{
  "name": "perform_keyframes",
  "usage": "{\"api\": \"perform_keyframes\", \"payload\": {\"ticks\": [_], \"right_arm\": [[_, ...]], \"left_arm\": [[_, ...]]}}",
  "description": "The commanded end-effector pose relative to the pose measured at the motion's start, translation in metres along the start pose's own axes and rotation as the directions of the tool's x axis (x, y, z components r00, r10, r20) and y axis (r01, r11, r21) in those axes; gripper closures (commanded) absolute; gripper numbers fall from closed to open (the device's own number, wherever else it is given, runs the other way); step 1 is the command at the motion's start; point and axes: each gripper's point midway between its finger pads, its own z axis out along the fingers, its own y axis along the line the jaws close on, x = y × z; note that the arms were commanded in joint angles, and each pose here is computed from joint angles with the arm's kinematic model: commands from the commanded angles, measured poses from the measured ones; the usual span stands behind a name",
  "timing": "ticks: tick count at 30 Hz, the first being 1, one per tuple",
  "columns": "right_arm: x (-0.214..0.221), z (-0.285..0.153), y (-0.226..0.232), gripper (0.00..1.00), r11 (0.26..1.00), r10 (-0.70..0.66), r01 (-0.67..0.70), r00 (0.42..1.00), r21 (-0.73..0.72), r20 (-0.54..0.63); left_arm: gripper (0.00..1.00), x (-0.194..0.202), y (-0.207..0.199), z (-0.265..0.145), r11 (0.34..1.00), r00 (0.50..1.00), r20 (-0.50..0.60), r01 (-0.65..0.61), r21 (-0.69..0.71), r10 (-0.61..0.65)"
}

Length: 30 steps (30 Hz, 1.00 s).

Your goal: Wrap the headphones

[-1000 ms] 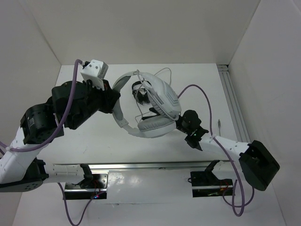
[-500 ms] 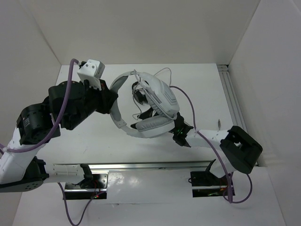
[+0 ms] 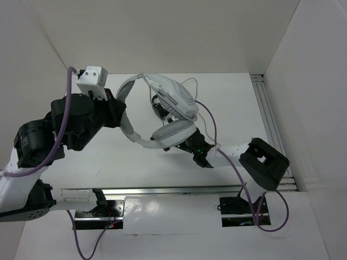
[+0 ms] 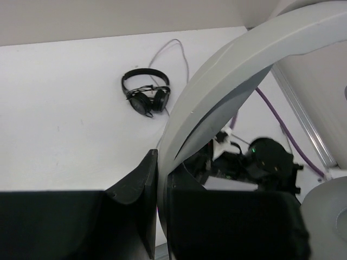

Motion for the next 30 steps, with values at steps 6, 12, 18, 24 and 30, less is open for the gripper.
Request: {"api": "perform_keyframes", "payload": {"ticks": [6,12,18,24,30], "right_arm": [[0.012,-0.019,0.070,1.00,0.993,-0.054,0.051,0.998,-0.108,-0.028],[0.025,-0.045,0.115,1.00,0.978,-0.061,0.044,0.995,-0.205,-0.077],[0.009,-0.060,0.153,1.00,0.962,-0.147,0.118,0.984,-0.247,-0.101],[-0.009,-0.067,0.174,1.00,0.938,-0.221,0.168,0.964,-0.304,-0.148],[-0.053,-0.080,0.119,1.00,0.918,-0.369,0.390,0.904,0.067,-0.216]], "left_arm": [[1.00,-0.035,0.051,0.010,0.906,0.950,0.250,0.267,-0.328,-0.190],[1.00,-0.030,0.077,0.047,0.840,0.949,0.246,0.291,-0.457,-0.195],[1.00,0.009,0.104,0.094,0.783,0.981,0.132,0.195,-0.591,-0.145],[1.00,0.061,0.126,0.119,0.725,0.996,-0.026,0.046,-0.687,-0.087],[1.00,0.110,0.139,0.119,0.699,0.962,-0.274,-0.196,-0.688,-0.001]]}}
